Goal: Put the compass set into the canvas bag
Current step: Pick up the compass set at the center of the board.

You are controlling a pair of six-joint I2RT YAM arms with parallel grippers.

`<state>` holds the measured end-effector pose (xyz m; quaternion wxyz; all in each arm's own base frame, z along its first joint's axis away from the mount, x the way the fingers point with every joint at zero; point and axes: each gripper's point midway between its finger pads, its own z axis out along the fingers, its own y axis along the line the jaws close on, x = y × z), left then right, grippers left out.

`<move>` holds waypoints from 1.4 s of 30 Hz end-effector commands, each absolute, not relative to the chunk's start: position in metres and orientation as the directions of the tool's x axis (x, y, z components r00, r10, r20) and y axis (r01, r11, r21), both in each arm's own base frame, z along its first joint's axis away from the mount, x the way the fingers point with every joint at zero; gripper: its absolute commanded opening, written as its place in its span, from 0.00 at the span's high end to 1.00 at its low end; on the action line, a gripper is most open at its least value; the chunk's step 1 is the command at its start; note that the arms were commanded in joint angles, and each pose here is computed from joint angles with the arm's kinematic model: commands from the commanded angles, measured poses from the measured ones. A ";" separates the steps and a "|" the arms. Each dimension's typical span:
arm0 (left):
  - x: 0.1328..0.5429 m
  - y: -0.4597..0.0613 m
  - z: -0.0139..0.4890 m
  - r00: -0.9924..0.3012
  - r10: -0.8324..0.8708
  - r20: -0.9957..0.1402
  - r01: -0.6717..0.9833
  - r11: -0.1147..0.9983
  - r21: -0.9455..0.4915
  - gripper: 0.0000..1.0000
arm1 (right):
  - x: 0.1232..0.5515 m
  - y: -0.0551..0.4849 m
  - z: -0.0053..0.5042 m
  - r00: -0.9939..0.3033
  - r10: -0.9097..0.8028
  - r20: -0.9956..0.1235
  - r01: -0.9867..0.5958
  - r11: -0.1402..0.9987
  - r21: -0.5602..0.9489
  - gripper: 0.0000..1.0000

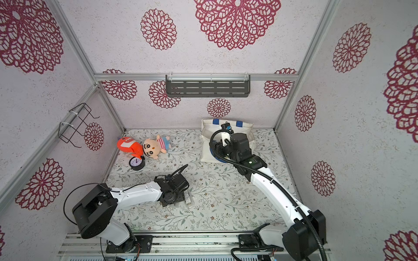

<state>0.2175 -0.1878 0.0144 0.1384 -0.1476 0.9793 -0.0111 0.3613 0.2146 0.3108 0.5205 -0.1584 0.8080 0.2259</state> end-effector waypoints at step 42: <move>0.265 -0.218 0.136 -0.622 -0.025 -0.782 0.177 0.969 -0.172 0.58 | 0.354 0.254 0.300 -0.574 0.045 -0.818 -0.542 0.728 0.420 0.32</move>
